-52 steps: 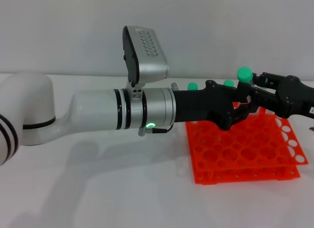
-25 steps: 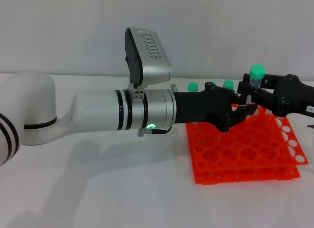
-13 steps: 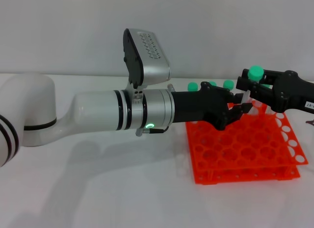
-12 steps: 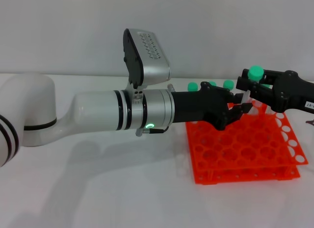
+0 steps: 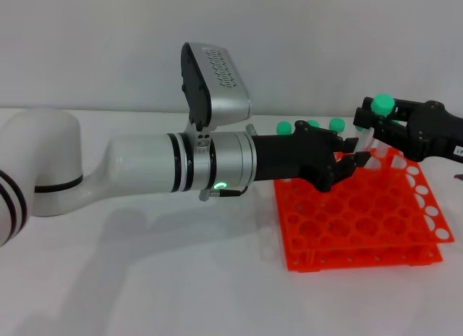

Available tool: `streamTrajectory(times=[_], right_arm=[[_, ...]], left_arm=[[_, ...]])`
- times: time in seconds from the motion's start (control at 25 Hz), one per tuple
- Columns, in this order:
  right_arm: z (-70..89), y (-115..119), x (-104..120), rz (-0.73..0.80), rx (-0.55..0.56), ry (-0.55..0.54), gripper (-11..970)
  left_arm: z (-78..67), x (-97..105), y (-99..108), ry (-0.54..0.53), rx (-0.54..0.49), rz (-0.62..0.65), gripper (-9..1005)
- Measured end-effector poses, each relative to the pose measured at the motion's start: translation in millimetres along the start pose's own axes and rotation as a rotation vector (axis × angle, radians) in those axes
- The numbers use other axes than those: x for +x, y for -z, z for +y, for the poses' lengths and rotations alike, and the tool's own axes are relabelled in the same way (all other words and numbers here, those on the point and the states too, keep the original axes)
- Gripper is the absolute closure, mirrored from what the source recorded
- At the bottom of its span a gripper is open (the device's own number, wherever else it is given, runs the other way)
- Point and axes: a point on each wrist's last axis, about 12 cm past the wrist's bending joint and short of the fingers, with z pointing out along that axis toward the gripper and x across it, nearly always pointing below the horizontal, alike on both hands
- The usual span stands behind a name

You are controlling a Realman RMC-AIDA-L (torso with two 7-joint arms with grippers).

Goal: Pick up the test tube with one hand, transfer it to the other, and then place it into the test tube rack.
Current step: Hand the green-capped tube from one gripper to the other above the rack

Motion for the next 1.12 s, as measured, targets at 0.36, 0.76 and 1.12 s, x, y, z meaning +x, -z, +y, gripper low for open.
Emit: streamTrajectory(times=[0.36,0.76,1.12], right_arm=[[-0.3,-0.8,0.6,0.009,0.002,0.008,722],[1.4,-2.4,3.9,0.037,-0.007,0.019,668],[1.0,-1.7,3.6,0.032,-0.003,0.022,495]], left_arm=[[0.5,-0.4,0.4,-0.002,0.000,-0.001,674],[1.2,-2.5,0.3,-0.001,-0.003,-0.010,668],[1.1,-2.5,0.2,0.000,-0.002,-0.010,662]])
